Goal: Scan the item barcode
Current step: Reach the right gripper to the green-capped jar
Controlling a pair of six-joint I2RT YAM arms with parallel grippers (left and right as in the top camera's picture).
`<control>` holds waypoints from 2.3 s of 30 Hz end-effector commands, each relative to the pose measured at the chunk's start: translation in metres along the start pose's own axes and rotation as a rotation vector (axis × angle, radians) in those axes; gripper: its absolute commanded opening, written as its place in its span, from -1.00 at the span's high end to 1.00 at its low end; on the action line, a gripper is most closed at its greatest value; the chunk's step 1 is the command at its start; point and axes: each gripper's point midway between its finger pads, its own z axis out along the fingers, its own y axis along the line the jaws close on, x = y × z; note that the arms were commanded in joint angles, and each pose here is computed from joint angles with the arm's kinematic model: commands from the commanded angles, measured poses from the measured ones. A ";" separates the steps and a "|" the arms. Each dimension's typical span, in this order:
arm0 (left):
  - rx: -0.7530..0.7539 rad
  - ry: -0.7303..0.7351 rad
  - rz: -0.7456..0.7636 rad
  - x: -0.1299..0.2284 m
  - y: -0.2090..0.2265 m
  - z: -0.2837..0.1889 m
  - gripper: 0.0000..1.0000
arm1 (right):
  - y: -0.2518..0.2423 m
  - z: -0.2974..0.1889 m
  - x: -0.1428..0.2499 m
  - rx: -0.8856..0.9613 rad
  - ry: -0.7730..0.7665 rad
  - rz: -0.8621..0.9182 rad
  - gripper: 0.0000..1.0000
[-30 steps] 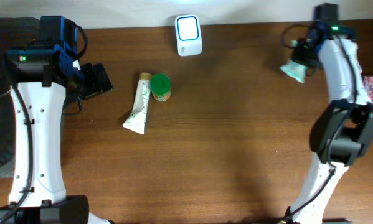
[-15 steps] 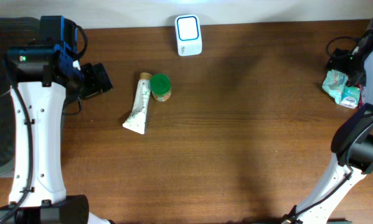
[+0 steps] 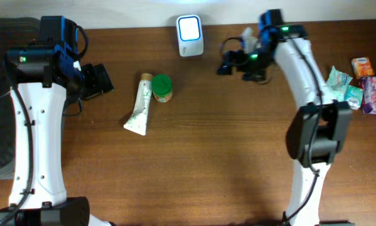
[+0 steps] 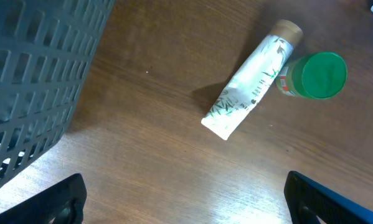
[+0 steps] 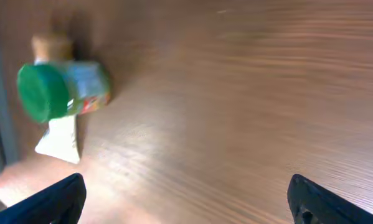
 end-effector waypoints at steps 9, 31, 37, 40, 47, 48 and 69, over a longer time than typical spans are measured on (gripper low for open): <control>-0.003 -0.019 -0.014 -0.001 0.005 -0.006 -0.98 | 0.113 0.040 0.024 -0.084 0.024 -0.254 -0.97; -0.003 -0.019 -0.014 -0.001 0.005 -0.006 -0.98 | 0.176 0.072 -0.024 0.159 -0.332 -0.429 -0.98; -0.003 -0.019 -0.014 -0.001 0.005 -0.006 -0.98 | 0.170 0.091 -0.021 0.122 -0.323 -0.155 -0.97; -0.003 -0.020 -0.014 -0.001 0.005 -0.006 -0.98 | 0.173 0.093 -0.020 0.095 -0.320 -0.083 -0.97; -0.003 -0.020 -0.014 -0.001 0.005 -0.006 -0.98 | 0.172 0.105 -0.004 0.123 -0.248 -0.249 -0.97; -0.003 -0.020 -0.014 -0.001 0.005 -0.006 -0.98 | 0.171 0.105 -0.005 0.141 -0.256 -0.249 -0.97; -0.003 -0.019 -0.014 -0.001 0.005 -0.006 -0.98 | 0.150 0.169 0.000 0.257 -0.262 -0.292 -0.71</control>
